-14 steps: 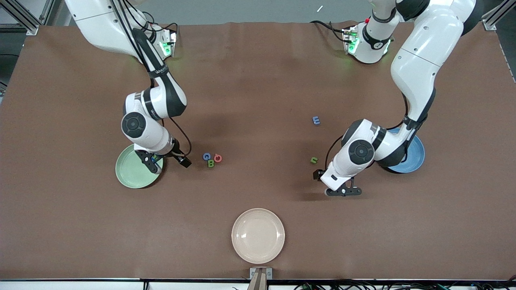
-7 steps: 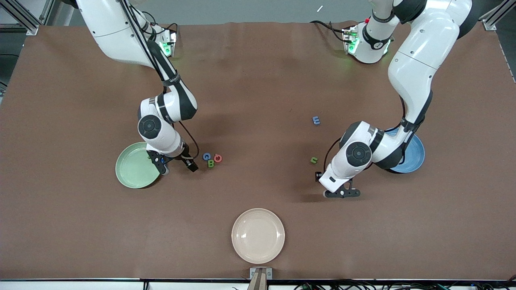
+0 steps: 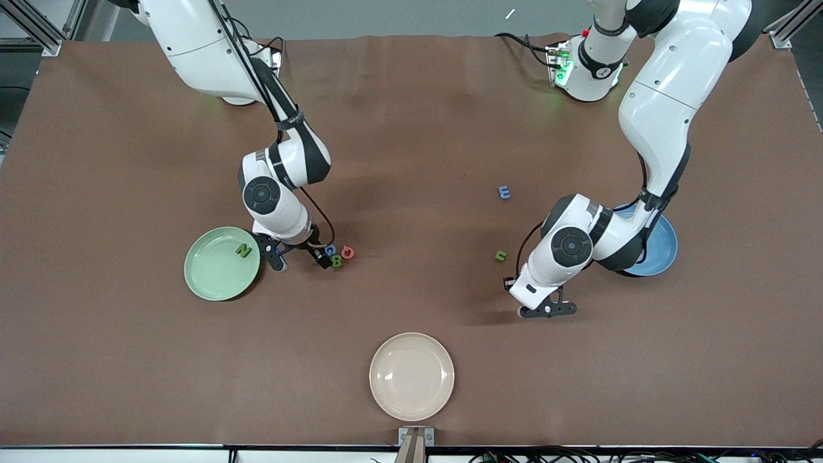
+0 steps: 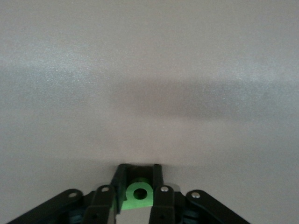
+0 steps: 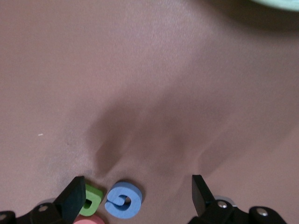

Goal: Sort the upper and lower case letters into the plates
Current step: 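Grasp the green u with the left gripper while the right gripper reaches the letters, then carry the u to the blue plate while the right gripper grasps the blue G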

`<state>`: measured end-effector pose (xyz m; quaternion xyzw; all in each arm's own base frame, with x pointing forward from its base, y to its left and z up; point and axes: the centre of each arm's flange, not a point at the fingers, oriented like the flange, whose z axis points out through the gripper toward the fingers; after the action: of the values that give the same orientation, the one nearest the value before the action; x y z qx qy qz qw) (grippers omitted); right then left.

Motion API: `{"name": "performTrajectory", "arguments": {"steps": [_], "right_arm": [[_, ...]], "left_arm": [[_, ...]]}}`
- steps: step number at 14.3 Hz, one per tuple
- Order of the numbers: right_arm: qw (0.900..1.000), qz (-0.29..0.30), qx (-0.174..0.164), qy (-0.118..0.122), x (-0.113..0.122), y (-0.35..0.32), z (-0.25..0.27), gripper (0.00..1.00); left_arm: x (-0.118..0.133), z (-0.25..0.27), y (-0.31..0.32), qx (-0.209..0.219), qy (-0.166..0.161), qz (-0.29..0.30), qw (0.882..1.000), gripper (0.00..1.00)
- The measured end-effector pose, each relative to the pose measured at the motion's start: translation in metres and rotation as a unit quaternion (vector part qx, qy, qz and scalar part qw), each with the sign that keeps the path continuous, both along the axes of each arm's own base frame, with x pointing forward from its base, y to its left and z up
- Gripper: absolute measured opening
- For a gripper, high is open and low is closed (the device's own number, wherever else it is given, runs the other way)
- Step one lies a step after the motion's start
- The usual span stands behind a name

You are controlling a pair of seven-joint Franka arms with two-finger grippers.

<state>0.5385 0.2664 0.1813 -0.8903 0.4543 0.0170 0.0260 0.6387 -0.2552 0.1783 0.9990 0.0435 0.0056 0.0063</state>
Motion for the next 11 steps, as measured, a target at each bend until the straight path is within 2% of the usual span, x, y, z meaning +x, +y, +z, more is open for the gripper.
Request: {"name": "performTrajectory", "arguments": {"steps": [7,11], "right_arm": [[1.000,-0.004,-0.009,0.004,0.002,-0.009,-0.009,1.00],[1.000,0.004,-0.011,0.009,-0.004,-0.001,-0.015,0.97]], "left_arm": [[0.002,0.001,0.002,0.005,-0.001,0.009,1.000,0.24],[0.007,0.014,0.023,0.034,0.019,0.015,0.999,0.24]]}}
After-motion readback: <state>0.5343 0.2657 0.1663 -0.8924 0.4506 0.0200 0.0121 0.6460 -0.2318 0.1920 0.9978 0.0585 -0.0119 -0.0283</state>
